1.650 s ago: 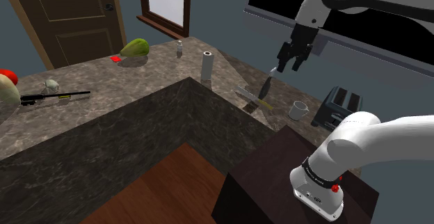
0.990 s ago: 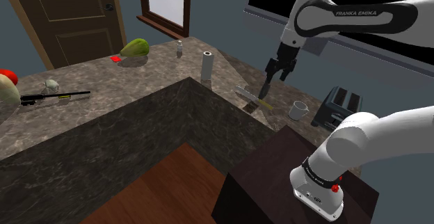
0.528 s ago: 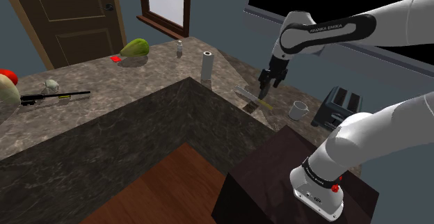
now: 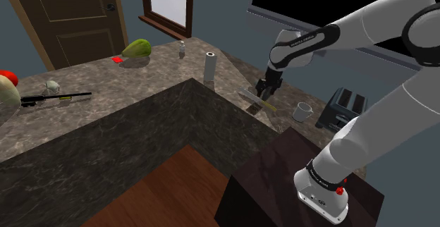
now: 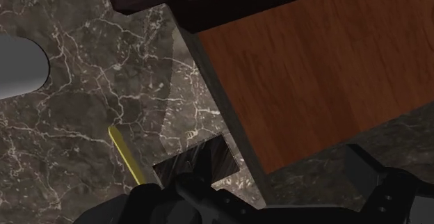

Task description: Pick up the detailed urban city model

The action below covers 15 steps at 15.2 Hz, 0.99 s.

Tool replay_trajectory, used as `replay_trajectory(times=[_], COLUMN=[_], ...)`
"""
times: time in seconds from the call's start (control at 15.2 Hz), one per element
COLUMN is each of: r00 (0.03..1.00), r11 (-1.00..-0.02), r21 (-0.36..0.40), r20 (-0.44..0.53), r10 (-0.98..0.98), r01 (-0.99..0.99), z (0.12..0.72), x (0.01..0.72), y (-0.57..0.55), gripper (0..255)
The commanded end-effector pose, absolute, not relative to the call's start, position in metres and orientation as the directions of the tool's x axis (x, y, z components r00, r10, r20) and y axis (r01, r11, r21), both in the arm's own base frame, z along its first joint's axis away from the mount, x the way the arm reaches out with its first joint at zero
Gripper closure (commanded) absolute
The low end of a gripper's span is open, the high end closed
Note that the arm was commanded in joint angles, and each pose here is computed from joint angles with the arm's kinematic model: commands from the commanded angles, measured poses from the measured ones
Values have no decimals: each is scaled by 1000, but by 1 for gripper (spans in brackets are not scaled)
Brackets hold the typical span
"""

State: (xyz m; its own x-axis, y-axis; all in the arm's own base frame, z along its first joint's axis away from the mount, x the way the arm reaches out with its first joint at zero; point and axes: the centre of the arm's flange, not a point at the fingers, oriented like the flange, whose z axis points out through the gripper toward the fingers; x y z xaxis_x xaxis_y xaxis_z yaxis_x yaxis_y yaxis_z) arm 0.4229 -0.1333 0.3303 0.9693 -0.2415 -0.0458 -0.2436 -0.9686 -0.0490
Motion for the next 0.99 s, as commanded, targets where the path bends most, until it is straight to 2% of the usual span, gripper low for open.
replay_trajectory(times=[0.0,0.92], r00=[968,957], r11=[-968,-957], r21=[-41,-3], r20=[-40,-10], r10=[-248,-289], r01=[-249,-289], z=[308,174], x=[433,498], y=[-148,-229], gripper=[0,0])
